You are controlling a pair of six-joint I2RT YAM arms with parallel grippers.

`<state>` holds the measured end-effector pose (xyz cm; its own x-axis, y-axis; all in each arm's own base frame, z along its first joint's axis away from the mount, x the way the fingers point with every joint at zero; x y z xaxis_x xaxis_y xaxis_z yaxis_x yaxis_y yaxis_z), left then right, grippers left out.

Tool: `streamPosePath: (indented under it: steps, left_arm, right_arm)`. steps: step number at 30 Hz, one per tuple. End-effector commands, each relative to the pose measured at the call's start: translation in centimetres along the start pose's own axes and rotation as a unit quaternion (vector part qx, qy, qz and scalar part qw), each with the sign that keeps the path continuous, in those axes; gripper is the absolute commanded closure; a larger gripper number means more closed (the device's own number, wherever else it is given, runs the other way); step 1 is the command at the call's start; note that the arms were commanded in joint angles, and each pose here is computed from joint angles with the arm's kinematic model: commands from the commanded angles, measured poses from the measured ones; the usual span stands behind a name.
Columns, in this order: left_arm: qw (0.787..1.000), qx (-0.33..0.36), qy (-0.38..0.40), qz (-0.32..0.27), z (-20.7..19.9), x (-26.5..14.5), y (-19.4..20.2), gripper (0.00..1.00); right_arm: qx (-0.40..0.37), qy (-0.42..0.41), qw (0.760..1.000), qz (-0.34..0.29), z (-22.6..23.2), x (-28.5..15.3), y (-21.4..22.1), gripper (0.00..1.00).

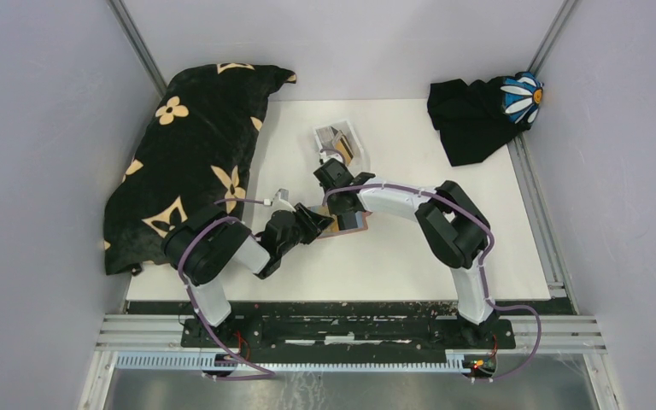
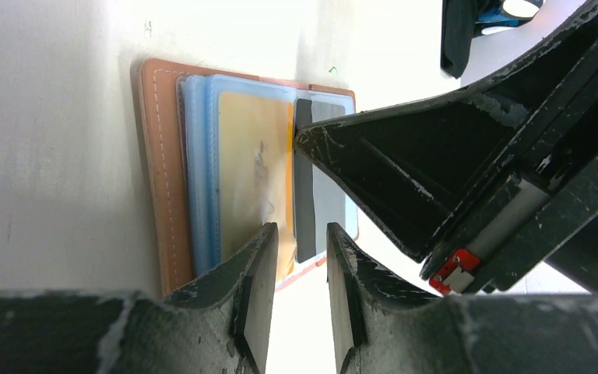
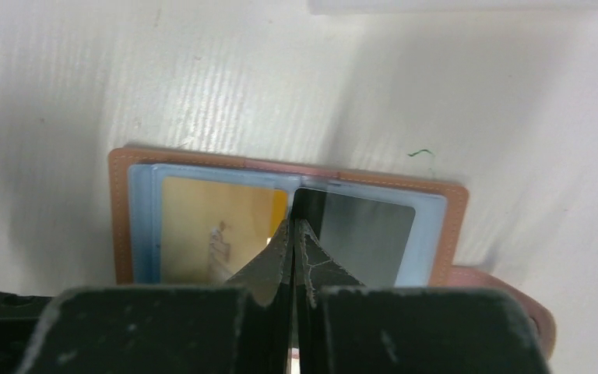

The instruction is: Put the credit cards into the card holder

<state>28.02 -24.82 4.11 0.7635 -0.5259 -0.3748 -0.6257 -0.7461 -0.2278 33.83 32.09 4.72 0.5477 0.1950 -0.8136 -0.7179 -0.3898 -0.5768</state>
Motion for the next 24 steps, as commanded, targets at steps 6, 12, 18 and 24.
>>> streamPosePath:
  steps: [6, 12, 18, 24]
  left_arm:
    - [0.998, 0.013, -0.067, -0.011, 3.6, -0.1, -0.2, 0.62]
    - [0.998, 0.014, -0.066, -0.013, 3.4, 0.1, -0.3, 0.62]
    - [0.999, 0.014, -0.042, -0.011, 1.9, 0.6, -0.5, 0.59]
    - [1.0, 0.025, 0.01, -0.006, -2.0, 2.2, -1.1, 0.53]
  right_arm:
    - [-0.009, 0.048, 0.998, 0.032, -3.7, -0.1, 1.7, 0.99]
    - [-0.009, 0.039, 0.999, 0.017, -3.5, -0.8, 0.7, 0.98]
    - [-0.006, 0.006, 1.0, -0.027, -2.7, -2.6, -1.7, 0.89]
    - [-0.011, -0.007, 0.998, -0.069, -2.5, -4.9, -5.2, 0.76]
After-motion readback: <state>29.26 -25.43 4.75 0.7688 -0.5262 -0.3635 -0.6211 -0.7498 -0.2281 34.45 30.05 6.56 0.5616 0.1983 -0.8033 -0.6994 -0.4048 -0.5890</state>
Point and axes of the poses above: each gripper's point midway between its finger pads, its own x axis out along the fingers, its own z axis along the line the jaws close on, y = z × x, the point moved 3 cm from there along -x, back along the fingers, and after that the axes turned 10 degrees about -x, right-handed, at the moved point
